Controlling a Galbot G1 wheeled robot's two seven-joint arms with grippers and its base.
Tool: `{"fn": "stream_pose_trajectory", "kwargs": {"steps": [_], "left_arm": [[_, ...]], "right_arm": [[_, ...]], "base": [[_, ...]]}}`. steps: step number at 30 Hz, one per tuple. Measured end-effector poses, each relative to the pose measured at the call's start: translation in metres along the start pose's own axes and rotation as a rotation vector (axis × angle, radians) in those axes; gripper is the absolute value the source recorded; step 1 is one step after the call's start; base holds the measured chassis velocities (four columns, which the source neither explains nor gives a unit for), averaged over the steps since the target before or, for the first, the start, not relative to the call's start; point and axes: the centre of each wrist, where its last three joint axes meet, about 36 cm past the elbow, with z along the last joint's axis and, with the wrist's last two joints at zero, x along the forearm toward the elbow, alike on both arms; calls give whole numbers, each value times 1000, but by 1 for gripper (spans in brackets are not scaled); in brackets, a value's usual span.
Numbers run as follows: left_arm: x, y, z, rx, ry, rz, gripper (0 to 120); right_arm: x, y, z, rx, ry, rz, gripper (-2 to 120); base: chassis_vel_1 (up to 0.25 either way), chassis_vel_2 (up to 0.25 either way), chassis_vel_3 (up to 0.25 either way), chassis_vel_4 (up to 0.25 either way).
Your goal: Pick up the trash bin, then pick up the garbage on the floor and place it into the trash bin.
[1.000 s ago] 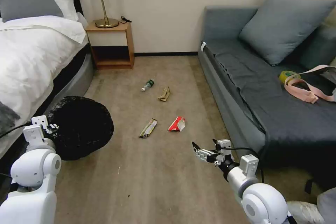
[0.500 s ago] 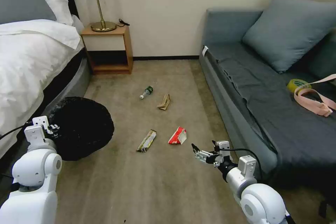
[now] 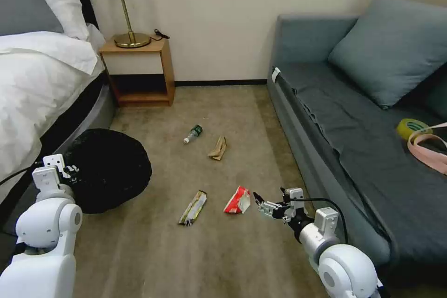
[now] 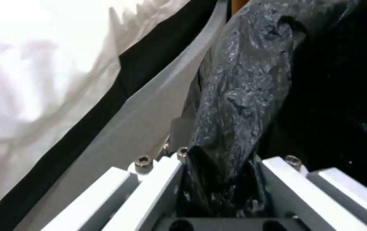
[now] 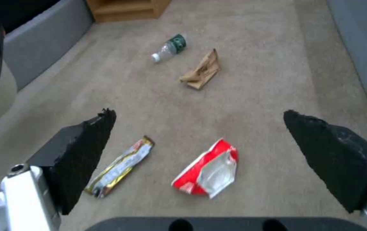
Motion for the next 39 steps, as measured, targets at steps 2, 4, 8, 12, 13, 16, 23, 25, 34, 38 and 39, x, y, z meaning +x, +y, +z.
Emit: {"fn": "stream_pose_trajectory", "kwargs": {"steps": [2,4,8,12,13,16,23,25,34,38,39], "left_arm": [[0,0,0,-2,0,1,3],[0,-1,1,-2,0,2,3],[0,-2,2,0,2,3,3],[0,-4,3,1,4,8,3],[0,-5,3,2,4,10,3],[0,-7,4,3,5,15,3],[1,-11,5,-9,4,34,3],[1,-11,5,-13,4,33,3],[14,-10,7,-32,-11,20,3],[22,-12,7,-43,-21,15,2],[24,-12,7,-43,-23,15,2]], "right_arm": [[-2,1,4,1,10,-1,100],[-4,2,6,0,16,-5,100],[-6,5,9,-3,21,-10,100],[-9,4,11,0,27,-11,100],[-10,3,11,4,31,-12,100],[-12,0,11,23,40,-14,100],[-29,-11,15,90,110,-45,100],[-35,-11,17,105,134,-61,100],[-100,14,24,212,257,-224,100],[-126,39,35,255,327,-306,100],[-128,42,36,259,335,-314,100]], "base": [[-166,173,167,-168],[-168,173,167,-186],[-175,172,168,-165],[-173,170,175,-153],[-161,191,172,-175],[-160,173,166,-180],[-156,150,147,-158],[-105,123,99,-107],[-4,8,11,-5],[0,0,0,0],[0,0,0,0]]}}
